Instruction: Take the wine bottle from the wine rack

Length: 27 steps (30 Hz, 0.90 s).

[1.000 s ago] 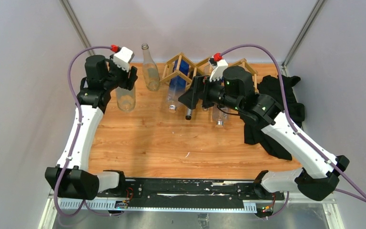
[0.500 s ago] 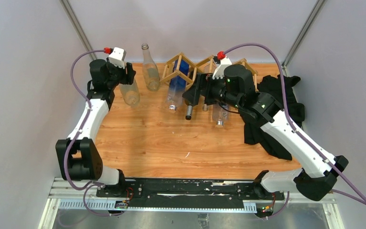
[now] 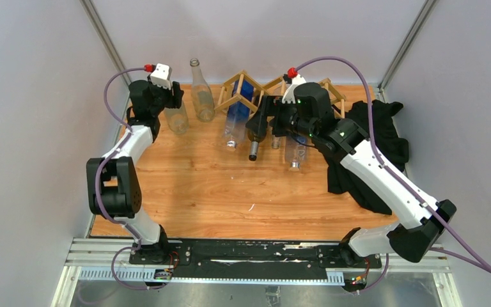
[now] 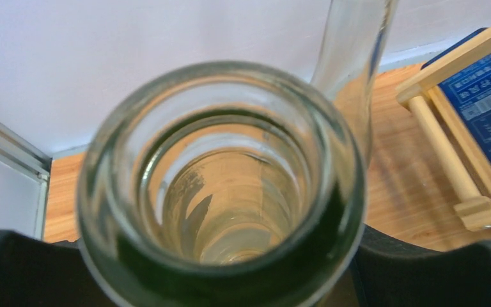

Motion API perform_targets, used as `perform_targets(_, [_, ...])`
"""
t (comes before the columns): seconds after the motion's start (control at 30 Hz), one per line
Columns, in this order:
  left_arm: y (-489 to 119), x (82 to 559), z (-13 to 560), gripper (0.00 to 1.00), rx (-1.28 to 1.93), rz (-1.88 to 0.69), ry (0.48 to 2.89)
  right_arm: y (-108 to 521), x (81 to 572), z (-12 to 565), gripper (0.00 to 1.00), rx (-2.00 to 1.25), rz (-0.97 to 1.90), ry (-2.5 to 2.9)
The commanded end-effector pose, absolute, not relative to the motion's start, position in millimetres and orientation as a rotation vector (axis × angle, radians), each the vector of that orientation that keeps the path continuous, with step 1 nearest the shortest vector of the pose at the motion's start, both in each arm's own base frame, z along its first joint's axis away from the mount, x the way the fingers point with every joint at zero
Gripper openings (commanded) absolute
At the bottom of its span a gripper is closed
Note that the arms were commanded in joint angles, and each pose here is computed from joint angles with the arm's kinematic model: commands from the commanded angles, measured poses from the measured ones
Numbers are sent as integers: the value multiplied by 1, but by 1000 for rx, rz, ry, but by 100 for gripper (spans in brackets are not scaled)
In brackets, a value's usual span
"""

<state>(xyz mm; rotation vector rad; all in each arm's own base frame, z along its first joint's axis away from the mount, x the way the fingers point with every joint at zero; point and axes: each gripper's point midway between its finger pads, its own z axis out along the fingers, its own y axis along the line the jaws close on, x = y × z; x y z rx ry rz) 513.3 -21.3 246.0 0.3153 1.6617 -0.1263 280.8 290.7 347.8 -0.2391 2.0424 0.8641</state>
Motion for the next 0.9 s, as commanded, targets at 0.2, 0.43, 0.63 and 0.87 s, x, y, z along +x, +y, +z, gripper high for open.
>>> perform_targets(0.2, [-9,550,334,0,288,-59,1329,287,295,334,90,-202,862,2064])
perform_targets(0.43, [-8,562,334,0,273,-76,1307,284,298,318,91,-185,850,2095])
perform_targets(0.63, [-9,570,327,0,276,-98,1314,285,299,307,95,-164,849,2119])
perform_targets(0.87, [-7,574,314,29,263,-100,1332,289,304,285,97,-123,843,2170])
